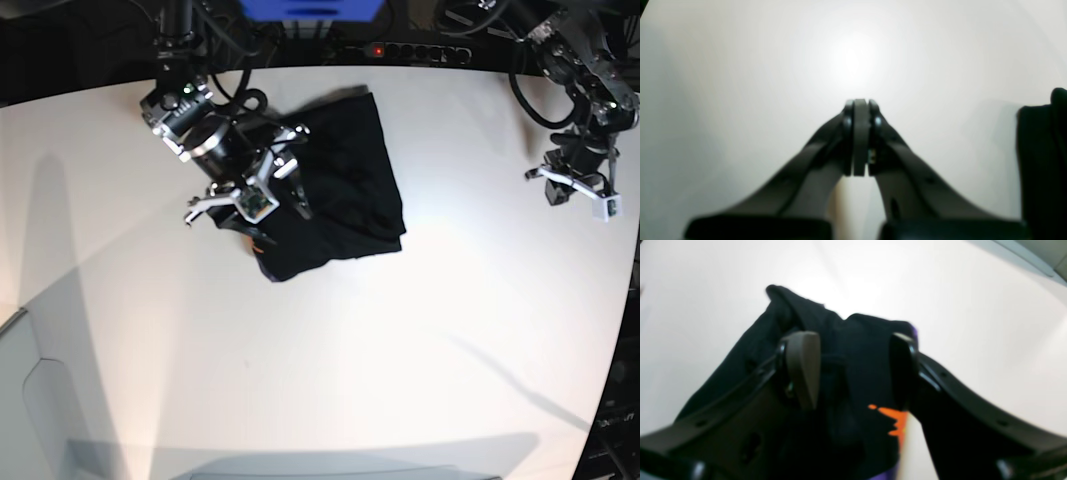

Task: Fold the T-shirt properly
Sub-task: 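Fold the held end over the shirt with the right gripper, then release the end and press the fold flat with the right gripper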

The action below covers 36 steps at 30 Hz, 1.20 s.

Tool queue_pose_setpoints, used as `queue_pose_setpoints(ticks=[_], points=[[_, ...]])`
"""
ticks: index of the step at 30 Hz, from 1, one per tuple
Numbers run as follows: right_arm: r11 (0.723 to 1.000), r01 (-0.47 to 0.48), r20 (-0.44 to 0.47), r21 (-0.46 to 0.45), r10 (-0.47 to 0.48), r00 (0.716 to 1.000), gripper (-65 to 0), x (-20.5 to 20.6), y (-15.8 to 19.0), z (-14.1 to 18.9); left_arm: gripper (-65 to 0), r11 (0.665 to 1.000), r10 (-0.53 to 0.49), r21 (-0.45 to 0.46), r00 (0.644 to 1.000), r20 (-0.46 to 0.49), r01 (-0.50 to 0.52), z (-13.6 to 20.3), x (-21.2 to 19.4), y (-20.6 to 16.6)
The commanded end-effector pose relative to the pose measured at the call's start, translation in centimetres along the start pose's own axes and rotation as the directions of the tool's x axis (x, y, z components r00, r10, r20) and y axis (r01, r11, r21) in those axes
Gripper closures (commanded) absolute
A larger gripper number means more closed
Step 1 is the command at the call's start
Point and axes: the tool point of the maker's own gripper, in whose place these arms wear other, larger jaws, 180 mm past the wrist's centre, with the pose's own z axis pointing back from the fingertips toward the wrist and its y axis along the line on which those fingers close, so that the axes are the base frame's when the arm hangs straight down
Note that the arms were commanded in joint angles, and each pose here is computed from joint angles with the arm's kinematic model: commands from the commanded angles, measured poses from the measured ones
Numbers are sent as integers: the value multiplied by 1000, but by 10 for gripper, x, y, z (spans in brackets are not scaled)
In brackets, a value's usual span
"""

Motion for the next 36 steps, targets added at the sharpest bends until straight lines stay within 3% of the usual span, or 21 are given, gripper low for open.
queue_pose_setpoints(ticks=[1,8,12,15,19,27,36], points=[[1000,16,40,-1,-16,999,-336,8,0,-1,0,1000,-18,-1,999,43,18,4,14,1],[996,72,-35,44,-70,997,-336,-23,12,-16,0,1000,-20,0,999,45,20,5,14,1],[996,74,-29,45,-72,997,-316,-23,12,-16,0,1000,-20,0,999,45,20,5,14,1],[996,72,-24,47,-71,997,-219,-21,14,-14,0,1000,-20,0,999,45,20,5,14,1],[996,56,-5,65,-56,998,0,-12,25,-5,0,1000,-21,0,999,46,21,5,15,1],[986,48,-22,162,-45,999,0,-14,68,18,0,1000,-6,19,998,62,5,10,18,9],[928,33,-63,372,-10,998,0,-28,140,41,0,997,2,76,996,92,-9,22,27,32]])
